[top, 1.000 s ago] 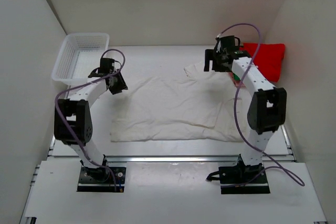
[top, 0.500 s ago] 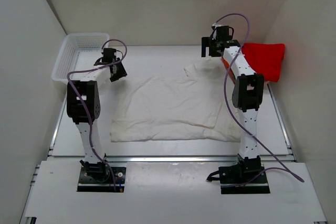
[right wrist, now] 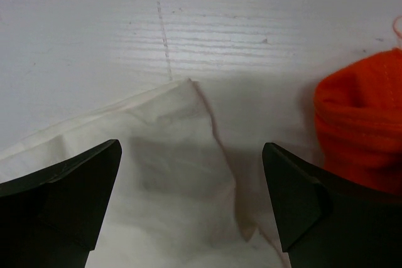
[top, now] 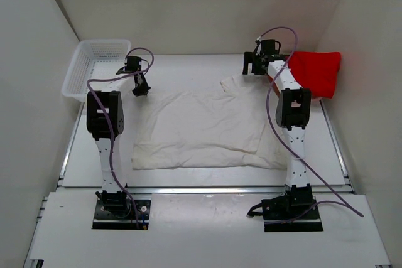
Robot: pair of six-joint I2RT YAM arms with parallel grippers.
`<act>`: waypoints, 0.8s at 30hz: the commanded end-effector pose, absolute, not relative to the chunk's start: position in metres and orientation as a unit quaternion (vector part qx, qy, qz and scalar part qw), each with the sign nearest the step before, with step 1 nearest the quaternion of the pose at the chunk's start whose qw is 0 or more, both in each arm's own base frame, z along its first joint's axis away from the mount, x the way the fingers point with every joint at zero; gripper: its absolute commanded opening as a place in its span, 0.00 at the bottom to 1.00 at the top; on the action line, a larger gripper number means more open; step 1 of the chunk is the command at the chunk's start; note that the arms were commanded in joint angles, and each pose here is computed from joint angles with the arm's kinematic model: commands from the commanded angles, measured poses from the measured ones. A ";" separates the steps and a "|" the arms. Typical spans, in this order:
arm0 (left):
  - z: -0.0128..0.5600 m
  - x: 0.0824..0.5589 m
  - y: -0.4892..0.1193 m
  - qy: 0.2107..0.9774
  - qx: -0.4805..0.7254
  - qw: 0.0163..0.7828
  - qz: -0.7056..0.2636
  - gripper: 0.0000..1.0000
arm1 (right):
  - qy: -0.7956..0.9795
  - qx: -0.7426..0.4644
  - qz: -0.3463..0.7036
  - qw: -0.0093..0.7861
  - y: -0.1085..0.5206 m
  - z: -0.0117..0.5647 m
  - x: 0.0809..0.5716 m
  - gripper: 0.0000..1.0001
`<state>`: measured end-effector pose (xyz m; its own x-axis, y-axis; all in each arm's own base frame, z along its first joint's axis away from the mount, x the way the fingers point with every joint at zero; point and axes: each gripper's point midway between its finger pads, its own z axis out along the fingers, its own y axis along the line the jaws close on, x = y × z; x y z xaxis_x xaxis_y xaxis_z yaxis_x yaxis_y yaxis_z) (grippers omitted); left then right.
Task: Fold and stack the t-shirts
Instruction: Grap the side of the flattened tshirt furthest away from the robot with both arms
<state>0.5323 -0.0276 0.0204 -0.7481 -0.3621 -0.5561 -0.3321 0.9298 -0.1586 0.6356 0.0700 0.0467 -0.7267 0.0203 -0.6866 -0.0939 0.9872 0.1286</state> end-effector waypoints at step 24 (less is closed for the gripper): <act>0.056 0.531 -0.036 0.932 -0.147 0.324 -0.064 0.00 | 0.871 -0.037 0.264 0.413 0.101 0.089 0.659 0.00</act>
